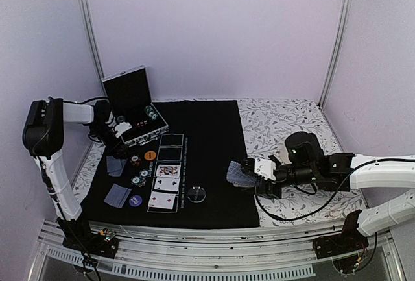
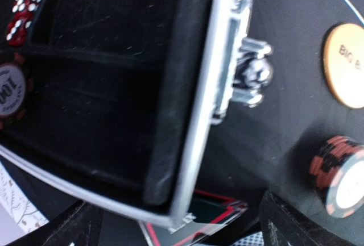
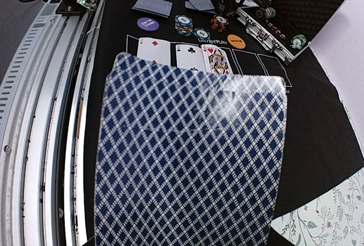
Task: Distribute texas hold em gaming equipment
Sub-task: Pick up the all-in button from the poker table mat.
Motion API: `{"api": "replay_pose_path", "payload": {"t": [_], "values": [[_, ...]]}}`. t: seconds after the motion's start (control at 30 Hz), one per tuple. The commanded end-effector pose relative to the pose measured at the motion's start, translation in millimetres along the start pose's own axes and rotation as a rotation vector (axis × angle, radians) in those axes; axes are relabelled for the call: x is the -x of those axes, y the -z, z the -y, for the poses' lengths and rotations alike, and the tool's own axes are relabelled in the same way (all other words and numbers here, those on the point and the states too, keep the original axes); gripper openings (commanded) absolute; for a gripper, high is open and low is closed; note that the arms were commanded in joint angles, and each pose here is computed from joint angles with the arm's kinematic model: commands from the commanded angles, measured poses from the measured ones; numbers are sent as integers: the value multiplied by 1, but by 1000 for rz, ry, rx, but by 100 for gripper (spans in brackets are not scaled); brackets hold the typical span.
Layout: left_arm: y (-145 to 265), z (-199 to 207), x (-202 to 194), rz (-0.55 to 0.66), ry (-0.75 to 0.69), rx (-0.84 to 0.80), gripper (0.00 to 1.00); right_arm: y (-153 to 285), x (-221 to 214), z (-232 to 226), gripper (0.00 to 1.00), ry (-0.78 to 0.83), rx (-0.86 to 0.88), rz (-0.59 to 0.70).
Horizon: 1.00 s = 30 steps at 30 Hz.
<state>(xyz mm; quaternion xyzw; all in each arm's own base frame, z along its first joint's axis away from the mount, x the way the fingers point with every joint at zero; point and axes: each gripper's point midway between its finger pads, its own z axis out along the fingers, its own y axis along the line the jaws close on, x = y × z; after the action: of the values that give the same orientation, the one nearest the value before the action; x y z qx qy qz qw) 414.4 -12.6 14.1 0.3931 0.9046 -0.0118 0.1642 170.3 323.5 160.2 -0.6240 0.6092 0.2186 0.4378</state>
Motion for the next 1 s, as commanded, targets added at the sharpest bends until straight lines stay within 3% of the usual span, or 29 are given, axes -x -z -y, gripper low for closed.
{"api": "replay_pose_path", "payload": {"t": [0.0,0.3,0.47,0.97], "values": [[-1,11,3,14,3,-27,98,4,8,2,54,4,-10,43],[-7,11,-12,-59,-28,5,93,7,10,3,55,13,-16,52],[-8,9,-22,-96,-32,31,77,7,9,3,55,13,-19,51],[7,1,-31,-71,40,52,81,9,10,3,55,20,-22,57]]}}
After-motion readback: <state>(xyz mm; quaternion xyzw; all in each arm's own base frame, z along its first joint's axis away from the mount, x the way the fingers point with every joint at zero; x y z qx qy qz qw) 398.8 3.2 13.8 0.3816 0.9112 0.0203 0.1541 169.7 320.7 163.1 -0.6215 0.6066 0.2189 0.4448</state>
